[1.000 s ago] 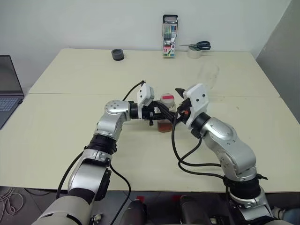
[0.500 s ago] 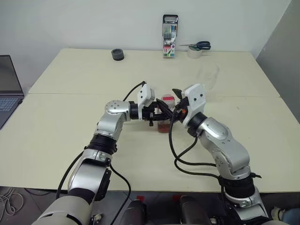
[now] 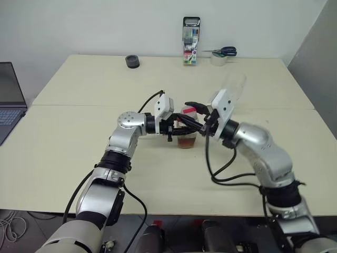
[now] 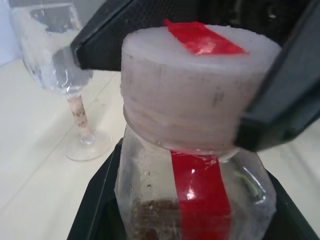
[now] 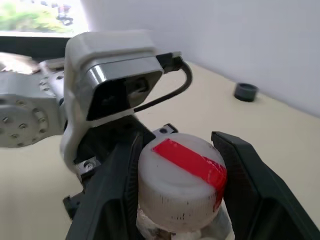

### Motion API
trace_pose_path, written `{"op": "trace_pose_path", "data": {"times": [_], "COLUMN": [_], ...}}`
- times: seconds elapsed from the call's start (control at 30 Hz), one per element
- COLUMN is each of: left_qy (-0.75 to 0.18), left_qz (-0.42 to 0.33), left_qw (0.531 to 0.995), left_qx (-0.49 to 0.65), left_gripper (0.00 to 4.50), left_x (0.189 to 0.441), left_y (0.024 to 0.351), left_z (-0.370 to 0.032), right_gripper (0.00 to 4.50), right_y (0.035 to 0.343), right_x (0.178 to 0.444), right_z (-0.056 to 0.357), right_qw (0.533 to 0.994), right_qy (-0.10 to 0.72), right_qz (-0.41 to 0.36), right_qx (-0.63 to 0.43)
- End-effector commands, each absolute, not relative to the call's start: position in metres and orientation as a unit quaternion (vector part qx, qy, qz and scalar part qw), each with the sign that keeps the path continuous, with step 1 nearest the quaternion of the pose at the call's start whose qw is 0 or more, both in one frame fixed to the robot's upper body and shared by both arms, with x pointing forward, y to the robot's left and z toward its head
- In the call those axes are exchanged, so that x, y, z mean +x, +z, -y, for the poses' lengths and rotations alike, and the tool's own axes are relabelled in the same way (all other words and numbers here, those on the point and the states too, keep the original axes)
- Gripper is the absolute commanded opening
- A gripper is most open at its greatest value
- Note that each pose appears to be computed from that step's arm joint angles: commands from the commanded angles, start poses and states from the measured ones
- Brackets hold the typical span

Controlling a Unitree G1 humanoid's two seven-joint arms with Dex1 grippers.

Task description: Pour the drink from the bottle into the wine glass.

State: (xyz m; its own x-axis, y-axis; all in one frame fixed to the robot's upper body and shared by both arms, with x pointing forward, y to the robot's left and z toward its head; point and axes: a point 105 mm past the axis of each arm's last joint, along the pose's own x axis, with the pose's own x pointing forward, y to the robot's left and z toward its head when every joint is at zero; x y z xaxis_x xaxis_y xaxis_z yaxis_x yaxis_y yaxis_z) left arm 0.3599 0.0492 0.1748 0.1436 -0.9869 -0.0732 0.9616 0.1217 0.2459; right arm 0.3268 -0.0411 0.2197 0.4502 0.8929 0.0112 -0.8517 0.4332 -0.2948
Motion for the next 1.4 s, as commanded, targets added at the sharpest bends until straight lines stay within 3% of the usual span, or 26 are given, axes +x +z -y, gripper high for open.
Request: {"op": "trace_pose_path", "data": {"times": [0.03,0.37,0.63,0.9,1.1,1.4], "left_qy": [-0.647,-0.646,-0.649,-0.651,-0.657,-0.66], "left_qz": [0.072,0.071,0.072,0.071,0.069,0.069], "left_qw": [0.748,0.749,0.746,0.745,0.74,0.738], "left_qx": [0.13,0.129,0.127,0.124,0.127,0.126], "left_gripper": [1.78,1.77,1.76,1.76,1.76,1.76], "left_x": [0.359,0.355,0.354,0.353,0.355,0.355], "left_y": [0.188,0.188,0.189,0.188,0.189,0.189], "left_z": [-0.054,-0.055,-0.053,-0.053,-0.051,-0.049], "right_gripper": [1.88,1.88,4.49,4.5,4.5,4.5], "right_y": [0.226,0.232,0.244,0.24,0.239,0.234], "right_x": [0.326,0.332,0.329,0.307,0.317,0.318], "right_z": [0.041,0.044,0.054,0.053,0.053,0.054], "right_qw": [0.798,0.788,0.798,0.833,0.864,0.865], "right_qy": [0.579,0.601,0.587,0.531,0.472,0.465], "right_qz": [0.064,0.058,0.074,0.104,0.125,0.123], "right_qx": [-0.151,-0.123,-0.116,-0.114,-0.121,-0.142]}}
